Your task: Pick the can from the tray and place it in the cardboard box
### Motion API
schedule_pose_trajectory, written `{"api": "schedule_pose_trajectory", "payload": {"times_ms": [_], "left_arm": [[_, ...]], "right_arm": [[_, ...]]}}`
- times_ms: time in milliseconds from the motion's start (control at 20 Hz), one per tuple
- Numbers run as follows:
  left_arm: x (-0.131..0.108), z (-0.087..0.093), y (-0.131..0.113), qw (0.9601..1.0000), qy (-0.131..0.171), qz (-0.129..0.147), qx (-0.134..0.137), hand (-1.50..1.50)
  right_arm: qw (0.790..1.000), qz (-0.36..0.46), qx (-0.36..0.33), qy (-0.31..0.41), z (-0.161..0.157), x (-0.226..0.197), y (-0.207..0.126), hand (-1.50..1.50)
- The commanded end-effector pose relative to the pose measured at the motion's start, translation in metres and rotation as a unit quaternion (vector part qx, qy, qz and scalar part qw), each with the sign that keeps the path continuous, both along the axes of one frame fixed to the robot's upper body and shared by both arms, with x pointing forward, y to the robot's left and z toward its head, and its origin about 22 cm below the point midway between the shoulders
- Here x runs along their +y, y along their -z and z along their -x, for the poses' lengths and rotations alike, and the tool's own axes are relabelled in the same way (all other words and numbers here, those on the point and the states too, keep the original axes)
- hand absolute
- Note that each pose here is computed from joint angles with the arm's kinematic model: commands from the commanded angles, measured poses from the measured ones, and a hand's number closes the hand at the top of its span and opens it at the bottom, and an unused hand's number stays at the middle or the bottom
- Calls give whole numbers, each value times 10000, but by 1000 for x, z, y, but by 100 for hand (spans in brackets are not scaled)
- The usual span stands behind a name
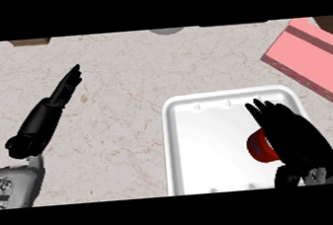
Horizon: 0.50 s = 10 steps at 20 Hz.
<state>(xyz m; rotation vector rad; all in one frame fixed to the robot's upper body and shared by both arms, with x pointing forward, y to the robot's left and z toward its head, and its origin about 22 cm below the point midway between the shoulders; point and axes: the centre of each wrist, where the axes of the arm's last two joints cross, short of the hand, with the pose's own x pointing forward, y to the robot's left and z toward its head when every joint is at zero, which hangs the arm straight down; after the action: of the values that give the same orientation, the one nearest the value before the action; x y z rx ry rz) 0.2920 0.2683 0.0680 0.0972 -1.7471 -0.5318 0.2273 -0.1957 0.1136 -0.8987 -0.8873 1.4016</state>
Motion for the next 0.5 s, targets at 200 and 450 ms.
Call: {"api": "schedule_pose_trajectory", "payload": {"times_ms": [200,450], "left_arm": [[-3,-2,0,10000,-72,8,-13,0],[-11,0,-8,10000,-85,5,5,0]], "right_arm": [[9994,287,101,165,3,-9,28,-150],[9995,59,230,230,-3,-21,25,-150]]}}
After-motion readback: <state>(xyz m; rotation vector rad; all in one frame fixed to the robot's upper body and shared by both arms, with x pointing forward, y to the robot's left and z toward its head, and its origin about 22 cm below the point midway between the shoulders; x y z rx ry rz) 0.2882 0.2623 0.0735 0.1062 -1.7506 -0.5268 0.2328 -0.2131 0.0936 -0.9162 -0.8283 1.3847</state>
